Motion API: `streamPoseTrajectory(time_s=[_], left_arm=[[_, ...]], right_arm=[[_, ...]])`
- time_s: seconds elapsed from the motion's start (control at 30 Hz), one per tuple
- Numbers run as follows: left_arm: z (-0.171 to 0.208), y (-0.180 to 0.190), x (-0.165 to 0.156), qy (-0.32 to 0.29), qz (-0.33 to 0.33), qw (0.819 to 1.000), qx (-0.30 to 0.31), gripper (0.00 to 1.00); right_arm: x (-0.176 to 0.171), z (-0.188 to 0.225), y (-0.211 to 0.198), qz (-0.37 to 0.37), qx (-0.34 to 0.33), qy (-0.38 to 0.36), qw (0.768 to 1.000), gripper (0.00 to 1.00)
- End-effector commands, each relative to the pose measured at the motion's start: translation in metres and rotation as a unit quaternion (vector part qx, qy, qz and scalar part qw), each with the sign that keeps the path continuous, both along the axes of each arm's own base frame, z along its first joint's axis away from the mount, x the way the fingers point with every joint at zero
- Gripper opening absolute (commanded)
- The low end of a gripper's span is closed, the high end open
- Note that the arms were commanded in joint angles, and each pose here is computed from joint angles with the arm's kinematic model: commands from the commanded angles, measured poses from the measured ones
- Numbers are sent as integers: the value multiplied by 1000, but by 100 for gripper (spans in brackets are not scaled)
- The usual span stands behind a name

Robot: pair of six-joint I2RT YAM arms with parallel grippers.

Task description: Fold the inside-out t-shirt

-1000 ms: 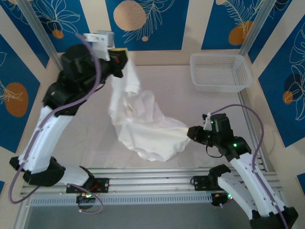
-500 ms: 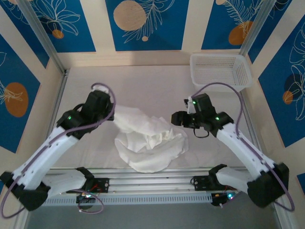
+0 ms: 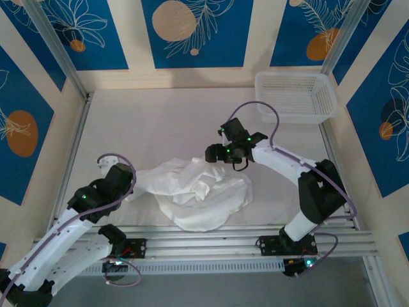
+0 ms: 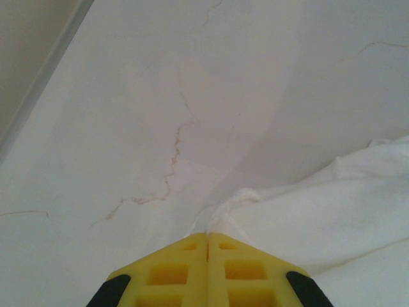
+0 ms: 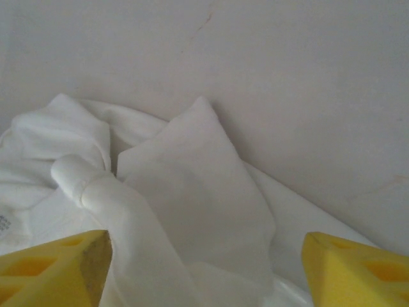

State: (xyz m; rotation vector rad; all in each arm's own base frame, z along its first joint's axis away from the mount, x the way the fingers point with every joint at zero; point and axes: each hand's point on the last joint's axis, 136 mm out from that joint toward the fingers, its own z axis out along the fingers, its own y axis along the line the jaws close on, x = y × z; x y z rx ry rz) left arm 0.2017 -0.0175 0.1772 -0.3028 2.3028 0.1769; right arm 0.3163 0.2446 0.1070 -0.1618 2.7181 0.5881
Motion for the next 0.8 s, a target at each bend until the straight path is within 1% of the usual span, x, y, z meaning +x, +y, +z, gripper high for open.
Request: streamPoseTrajectory(time_s=[0.0,0.07,0.13,0.2,0.23,0.27,0.3,0.33,0.37,0.43,0.53,0.63,0.77], left_arm=[[-1,-1,9,-11,17,1000,-10,2],[0,-5,12,-9,12,1000,-10,2],[0,-6,14,-9,10,1000,-8,1],[1,-6,14,-8,9,1000,-6,0],[1,-5,14,-8,10,1000,-6,0],[2,-5,14,-9,11,1000,-7,0],[4,-4,13,-11,13,1000,-9,0],[5,-4,13,-12,12,1000,-12,0],[8,-4,13,-15,12,1000,-16,0],[19,-4,15,-24,8,999,-25,0],[57,-3,20,-53,3,998,-42,0],[117,1,23,-114,-7,992,-53,0],[206,6,17,-207,-26,976,-59,0]], right_arm=[[16,-2,15,3,14,-1,1000,83],[18,-10,25,8,29,18,999,83],[12,-20,44,25,62,57,996,83],[7,-32,56,33,72,89,993,75],[4,-35,60,36,74,98,992,64],[2,-34,62,38,78,102,991,47],[2,-29,62,37,82,100,991,24],[3,-22,61,34,83,90,992,6],[6,-9,57,29,82,72,994,0],[10,23,49,21,83,28,996,0],[14,79,27,-2,78,-55,995,0],[7,129,4,-23,90,-125,988,0],[-13,178,-17,-32,115,-191,974,0]])
